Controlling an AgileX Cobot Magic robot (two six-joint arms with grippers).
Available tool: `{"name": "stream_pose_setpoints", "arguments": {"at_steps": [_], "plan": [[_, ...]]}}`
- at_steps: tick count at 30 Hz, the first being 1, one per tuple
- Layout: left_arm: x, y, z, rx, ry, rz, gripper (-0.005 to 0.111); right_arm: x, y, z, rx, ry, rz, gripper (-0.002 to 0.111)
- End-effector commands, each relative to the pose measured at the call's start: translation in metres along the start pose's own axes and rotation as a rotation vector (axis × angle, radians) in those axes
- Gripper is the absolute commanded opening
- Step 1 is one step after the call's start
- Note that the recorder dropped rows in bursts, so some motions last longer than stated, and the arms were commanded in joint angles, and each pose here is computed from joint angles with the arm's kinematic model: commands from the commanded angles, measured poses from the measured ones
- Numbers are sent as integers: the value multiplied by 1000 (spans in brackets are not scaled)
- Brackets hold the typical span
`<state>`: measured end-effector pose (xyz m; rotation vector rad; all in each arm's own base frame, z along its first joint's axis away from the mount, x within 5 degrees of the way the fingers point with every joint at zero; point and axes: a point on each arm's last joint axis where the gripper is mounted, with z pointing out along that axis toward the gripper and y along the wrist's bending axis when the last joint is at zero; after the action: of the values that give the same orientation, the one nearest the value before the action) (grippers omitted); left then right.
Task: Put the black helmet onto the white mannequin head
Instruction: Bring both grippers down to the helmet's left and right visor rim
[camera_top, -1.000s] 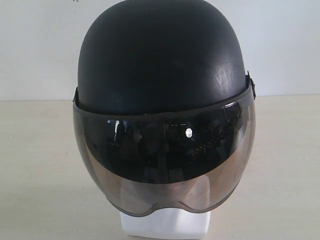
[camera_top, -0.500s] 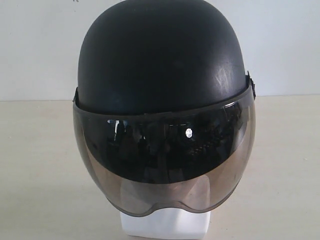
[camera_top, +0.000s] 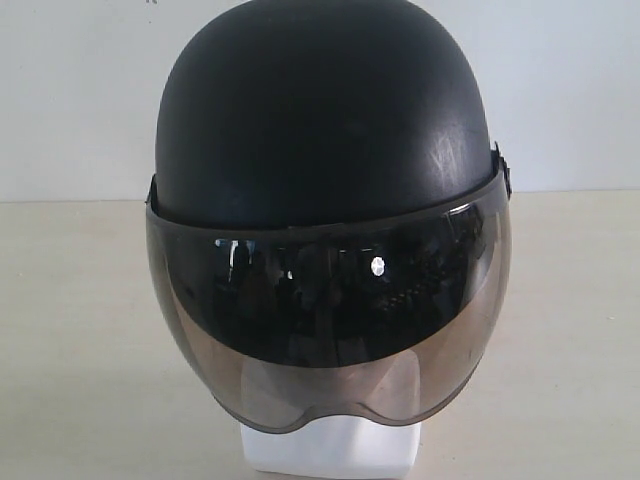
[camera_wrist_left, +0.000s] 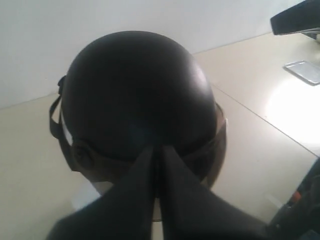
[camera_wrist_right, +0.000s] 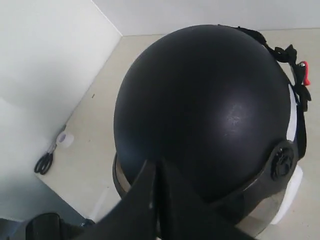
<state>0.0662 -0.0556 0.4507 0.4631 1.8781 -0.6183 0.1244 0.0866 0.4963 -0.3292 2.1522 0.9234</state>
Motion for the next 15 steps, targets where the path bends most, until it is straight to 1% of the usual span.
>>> {"name": "stream_pose_setpoints", "arguments": {"at_steps": [1,4,7,10,12,15], "plan": [[-3,-7,13,119,38,-20,4,6,2,9,-58,58,-108,0],[-3,-11,24,198,82,-18,4,21,3,24,-129,141,-238,0],[-2,-11,34,230,117,-2,4,38,0,40,-146,233,-261,0],[-2,-9,39,232,134,13,4,45,-3,53,-137,228,-272,2],[-2,-8,42,232,140,29,4,46,-3,59,-141,202,-277,5],[-3,-6,48,226,143,20,4,48,-4,68,-141,155,-302,11]]}}
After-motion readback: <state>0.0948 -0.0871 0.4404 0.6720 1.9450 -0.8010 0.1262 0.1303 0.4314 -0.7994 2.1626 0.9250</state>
